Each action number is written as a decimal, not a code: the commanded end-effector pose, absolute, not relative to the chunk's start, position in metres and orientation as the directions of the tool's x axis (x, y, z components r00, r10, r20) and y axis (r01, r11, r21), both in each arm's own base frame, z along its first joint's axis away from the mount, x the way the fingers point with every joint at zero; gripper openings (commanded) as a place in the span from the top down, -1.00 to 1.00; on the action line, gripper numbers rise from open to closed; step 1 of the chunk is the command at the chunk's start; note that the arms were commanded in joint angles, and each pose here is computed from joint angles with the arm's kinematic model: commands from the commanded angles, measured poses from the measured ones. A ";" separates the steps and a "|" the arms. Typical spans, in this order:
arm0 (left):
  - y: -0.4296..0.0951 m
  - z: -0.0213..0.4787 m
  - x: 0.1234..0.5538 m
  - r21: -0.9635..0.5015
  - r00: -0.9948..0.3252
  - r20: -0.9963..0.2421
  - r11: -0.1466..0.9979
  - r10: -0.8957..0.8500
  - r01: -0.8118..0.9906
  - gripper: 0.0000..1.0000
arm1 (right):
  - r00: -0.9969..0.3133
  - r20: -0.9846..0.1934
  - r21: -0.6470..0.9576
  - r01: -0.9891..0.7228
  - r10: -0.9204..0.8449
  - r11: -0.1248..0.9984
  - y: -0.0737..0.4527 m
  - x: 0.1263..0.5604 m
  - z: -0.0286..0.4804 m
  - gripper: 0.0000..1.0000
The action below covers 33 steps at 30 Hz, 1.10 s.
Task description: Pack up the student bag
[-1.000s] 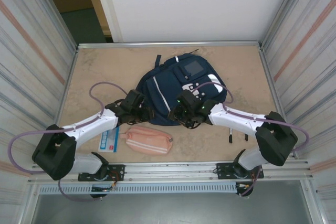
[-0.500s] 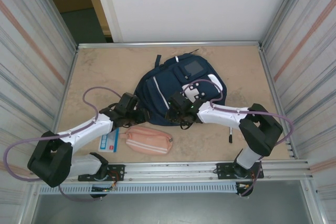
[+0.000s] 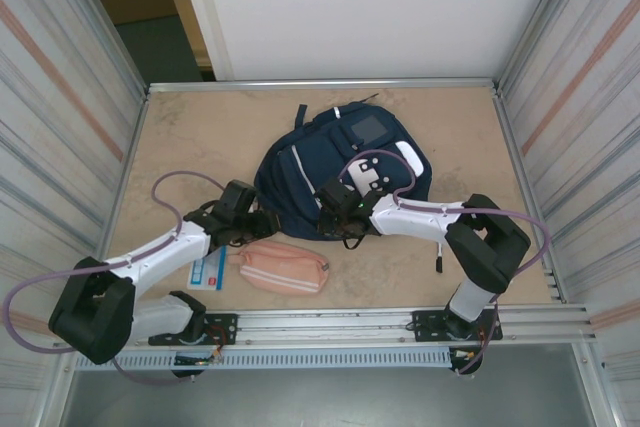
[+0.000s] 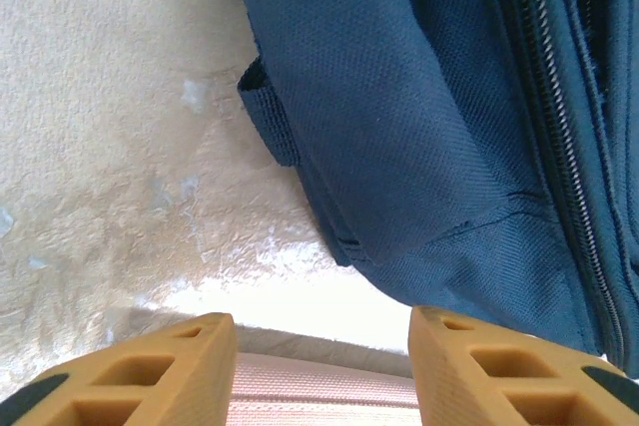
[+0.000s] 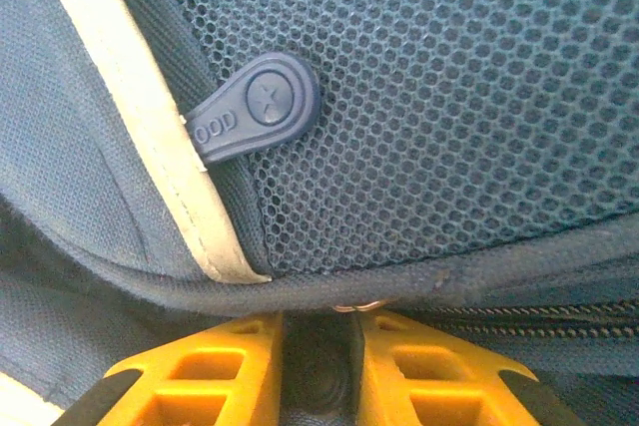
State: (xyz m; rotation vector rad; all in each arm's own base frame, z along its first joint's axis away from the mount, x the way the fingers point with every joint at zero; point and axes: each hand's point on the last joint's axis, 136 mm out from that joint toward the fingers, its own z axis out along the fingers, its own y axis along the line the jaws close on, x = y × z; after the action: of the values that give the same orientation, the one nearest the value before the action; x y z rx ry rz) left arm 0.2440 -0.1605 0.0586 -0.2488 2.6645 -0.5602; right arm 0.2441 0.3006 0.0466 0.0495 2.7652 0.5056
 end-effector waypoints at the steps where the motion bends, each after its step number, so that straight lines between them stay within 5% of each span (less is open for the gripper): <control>1: -0.159 0.066 0.244 -0.444 -0.895 -0.353 0.891 -0.273 -0.097 0.03 | -0.942 -0.331 0.364 -0.073 0.056 0.929 0.308 0.244 0.045 0.60; 13: -0.162 0.113 0.260 -0.501 -0.861 -0.416 0.864 -0.292 -0.051 -0.16 | -0.853 -0.522 0.457 -0.275 0.005 0.846 0.316 0.251 0.114 0.88; 23: -0.179 0.121 0.268 -0.573 -0.861 -0.412 0.819 -0.298 -0.009 -0.19 | -0.858 -0.512 0.579 -0.307 0.044 0.755 0.292 0.266 0.160 1.00; 33: -0.193 0.094 0.280 -0.597 -0.875 -0.388 0.802 -0.291 -0.002 -0.20 | -0.816 -0.533 0.558 -0.538 -0.225 0.632 0.301 0.248 0.180 1.00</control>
State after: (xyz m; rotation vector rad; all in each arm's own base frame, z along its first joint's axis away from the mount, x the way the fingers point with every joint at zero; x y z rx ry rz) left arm 0.2744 -0.1896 0.1055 -0.2056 2.5242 -0.8080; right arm 0.2627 0.2780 0.1523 -0.3543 2.5280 0.9224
